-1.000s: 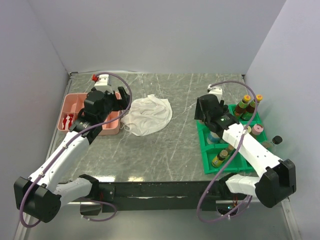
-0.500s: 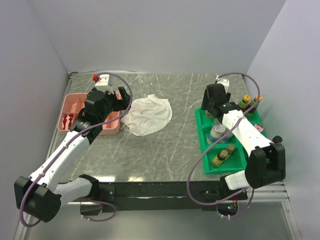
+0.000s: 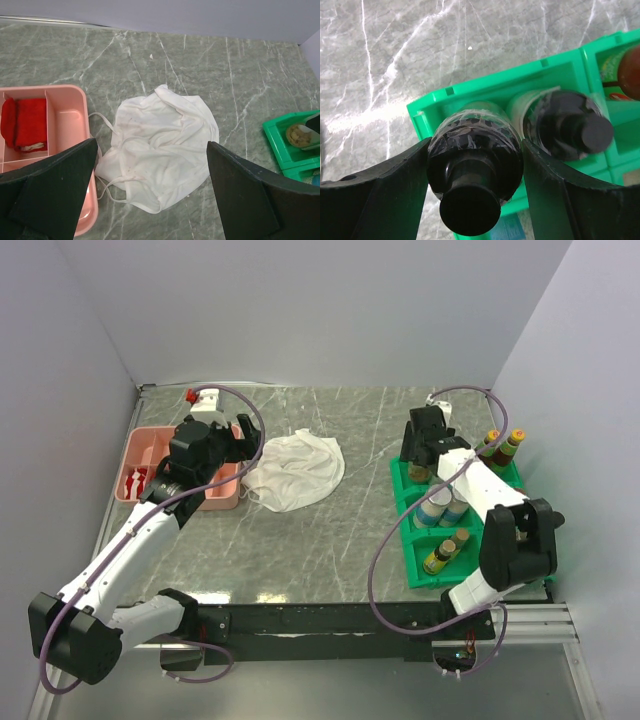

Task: Organize the condiment bottles
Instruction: Place the bottle in the storage box.

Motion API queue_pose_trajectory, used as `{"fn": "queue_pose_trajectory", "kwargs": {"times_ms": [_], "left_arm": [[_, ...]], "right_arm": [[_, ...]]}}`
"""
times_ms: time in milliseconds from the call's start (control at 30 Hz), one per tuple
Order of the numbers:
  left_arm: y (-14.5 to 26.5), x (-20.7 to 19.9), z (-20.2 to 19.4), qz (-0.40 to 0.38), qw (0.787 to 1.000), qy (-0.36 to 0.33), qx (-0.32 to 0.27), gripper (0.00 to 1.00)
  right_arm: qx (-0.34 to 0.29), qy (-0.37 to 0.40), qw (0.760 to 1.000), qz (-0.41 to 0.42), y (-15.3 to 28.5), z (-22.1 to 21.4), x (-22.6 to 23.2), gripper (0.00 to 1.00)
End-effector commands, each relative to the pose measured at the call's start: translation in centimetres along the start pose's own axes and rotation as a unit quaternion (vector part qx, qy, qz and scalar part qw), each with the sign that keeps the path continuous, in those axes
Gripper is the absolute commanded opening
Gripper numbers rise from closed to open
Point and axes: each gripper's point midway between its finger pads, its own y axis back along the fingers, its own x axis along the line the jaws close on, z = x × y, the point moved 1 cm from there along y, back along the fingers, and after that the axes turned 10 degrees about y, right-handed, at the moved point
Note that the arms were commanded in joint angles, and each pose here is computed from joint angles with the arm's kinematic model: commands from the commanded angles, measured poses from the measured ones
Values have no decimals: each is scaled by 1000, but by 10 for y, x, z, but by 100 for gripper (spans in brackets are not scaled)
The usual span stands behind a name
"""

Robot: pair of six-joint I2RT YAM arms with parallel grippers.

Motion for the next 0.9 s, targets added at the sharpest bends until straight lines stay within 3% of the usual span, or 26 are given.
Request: {"fn": "queue_pose_trajectory", "kwargs": {"times_ms": [0,533,767,867], "left_arm": [[1,-7,10,-9,1000,3,-13,97],[3,-7,12,-8,1000,2,-18,97],[3,-8,12,-10,1000,2,-18,97],[4,-10,13,-13,1000,1,-18,97]], "right_arm": [[-39,-20,999,-8,-2,35,-3,58],[-12,-24,999,-27,-14,29,-8,80],[-23,-37,999,-18,7,38,-12,100],[-35,-49,998,4,25,44,-11,100]]}}
